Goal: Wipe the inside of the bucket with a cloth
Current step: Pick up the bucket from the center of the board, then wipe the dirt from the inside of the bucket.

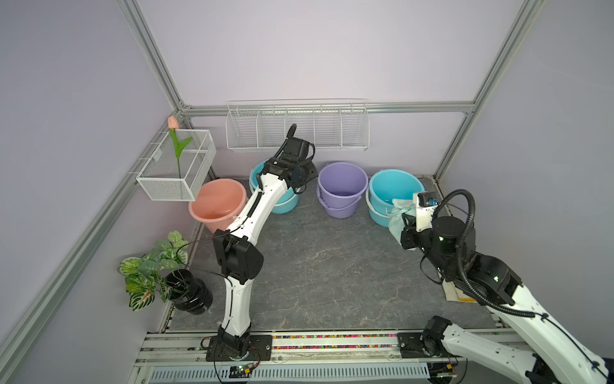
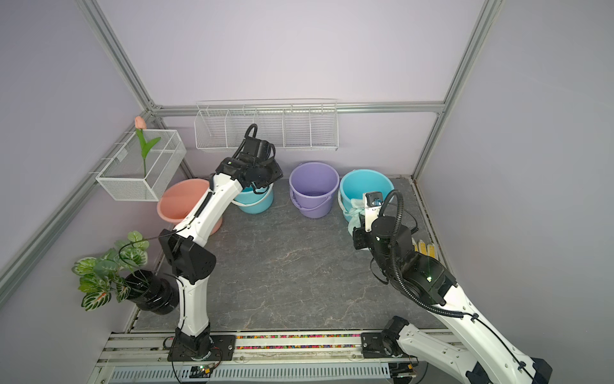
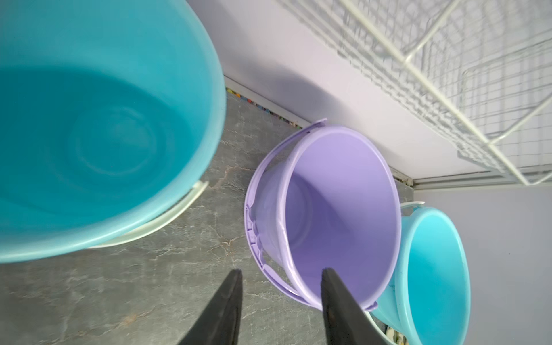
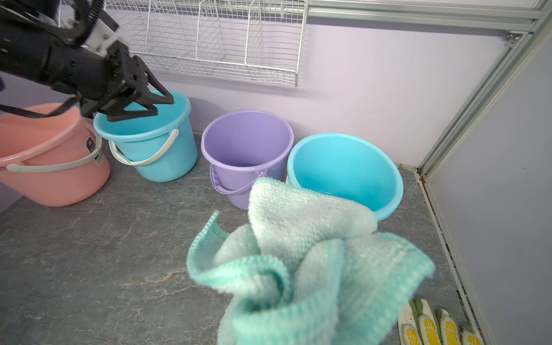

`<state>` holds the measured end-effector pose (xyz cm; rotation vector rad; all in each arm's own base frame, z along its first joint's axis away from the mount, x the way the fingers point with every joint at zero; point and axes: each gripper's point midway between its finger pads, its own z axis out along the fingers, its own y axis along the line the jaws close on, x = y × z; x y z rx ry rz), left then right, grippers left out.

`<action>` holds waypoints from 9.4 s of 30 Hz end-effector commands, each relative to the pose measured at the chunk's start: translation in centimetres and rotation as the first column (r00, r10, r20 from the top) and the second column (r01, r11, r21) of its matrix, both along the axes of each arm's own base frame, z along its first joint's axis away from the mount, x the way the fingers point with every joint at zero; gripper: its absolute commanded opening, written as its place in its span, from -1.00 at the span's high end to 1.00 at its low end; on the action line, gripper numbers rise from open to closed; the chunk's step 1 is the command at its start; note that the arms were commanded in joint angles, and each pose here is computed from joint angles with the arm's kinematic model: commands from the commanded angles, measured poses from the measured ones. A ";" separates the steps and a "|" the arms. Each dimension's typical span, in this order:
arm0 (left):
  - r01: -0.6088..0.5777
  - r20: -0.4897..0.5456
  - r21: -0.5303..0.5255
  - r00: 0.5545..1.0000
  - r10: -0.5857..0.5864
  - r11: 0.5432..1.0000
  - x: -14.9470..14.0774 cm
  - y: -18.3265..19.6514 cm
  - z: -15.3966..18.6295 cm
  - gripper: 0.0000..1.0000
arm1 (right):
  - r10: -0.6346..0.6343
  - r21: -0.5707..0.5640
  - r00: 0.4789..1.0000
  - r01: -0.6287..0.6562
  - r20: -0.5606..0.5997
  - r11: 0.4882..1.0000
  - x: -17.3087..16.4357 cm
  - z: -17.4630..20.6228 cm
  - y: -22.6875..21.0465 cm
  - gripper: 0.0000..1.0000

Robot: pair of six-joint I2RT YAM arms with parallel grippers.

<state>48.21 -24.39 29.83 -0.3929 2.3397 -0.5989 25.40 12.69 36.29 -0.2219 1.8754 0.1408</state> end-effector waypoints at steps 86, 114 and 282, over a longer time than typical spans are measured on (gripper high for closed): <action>0.438 -0.171 0.032 0.888 -0.427 0.898 -24.3 -6.0 -9.6 1.00 | 0.491 0.156 0.848 -0.467 -0.200 0.870 -2.8 -3.0 11.5 0.87; 0.541 -0.224 0.013 0.821 -0.525 0.841 -27.3 -6.0 -11.0 1.00 | 0.789 -0.323 0.445 -0.888 -0.423 0.327 -5.8 -19.6 16.0 0.86; 0.611 -0.224 0.135 0.785 -0.577 0.780 -29.8 -1.5 -11.8 1.00 | 0.804 -0.101 -0.254 -0.928 -0.537 -0.360 -15.8 -24.7 20.8 0.86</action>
